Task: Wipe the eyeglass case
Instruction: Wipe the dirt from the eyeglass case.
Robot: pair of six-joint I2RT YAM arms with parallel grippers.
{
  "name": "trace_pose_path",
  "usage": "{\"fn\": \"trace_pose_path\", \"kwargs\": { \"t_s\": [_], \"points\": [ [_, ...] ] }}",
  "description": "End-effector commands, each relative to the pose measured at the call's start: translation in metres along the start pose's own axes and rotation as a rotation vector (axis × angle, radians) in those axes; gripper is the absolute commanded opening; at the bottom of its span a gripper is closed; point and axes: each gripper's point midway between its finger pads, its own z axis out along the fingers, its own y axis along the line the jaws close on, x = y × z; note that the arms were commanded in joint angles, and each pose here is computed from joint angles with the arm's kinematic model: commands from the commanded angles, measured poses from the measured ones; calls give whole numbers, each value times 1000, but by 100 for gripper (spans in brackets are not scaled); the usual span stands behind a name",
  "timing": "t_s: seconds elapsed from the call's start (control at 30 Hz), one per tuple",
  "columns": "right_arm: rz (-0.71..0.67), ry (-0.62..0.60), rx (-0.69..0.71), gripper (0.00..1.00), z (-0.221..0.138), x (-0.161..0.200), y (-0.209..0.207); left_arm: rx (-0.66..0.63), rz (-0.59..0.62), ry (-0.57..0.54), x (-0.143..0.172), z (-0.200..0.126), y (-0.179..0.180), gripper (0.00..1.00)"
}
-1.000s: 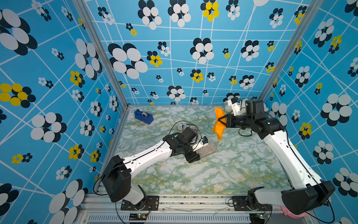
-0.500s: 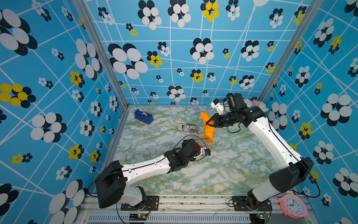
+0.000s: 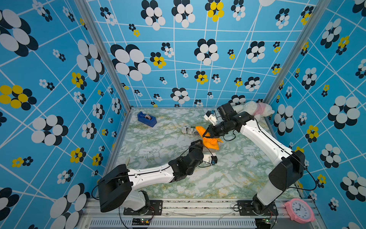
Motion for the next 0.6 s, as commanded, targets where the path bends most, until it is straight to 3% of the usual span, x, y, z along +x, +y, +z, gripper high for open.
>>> {"fn": "trace_pose_path", "kwargs": {
  "t_s": [0.0,0.17,0.43,0.57],
  "points": [
    [68,90,154,0,-9,41,-50,-171,-160,-6,-1,-9,55,15],
    [74,25,156,0,-29,39,-54,-165,-167,2,1,-7,51,15],
    [-42,80,25,0,10,24,12,-168,-149,-16,-5,-9,55,15],
    [-91,109,33,0,9,23,18,-194,-120,-17,-4,-11,58,15]
  ]
}}
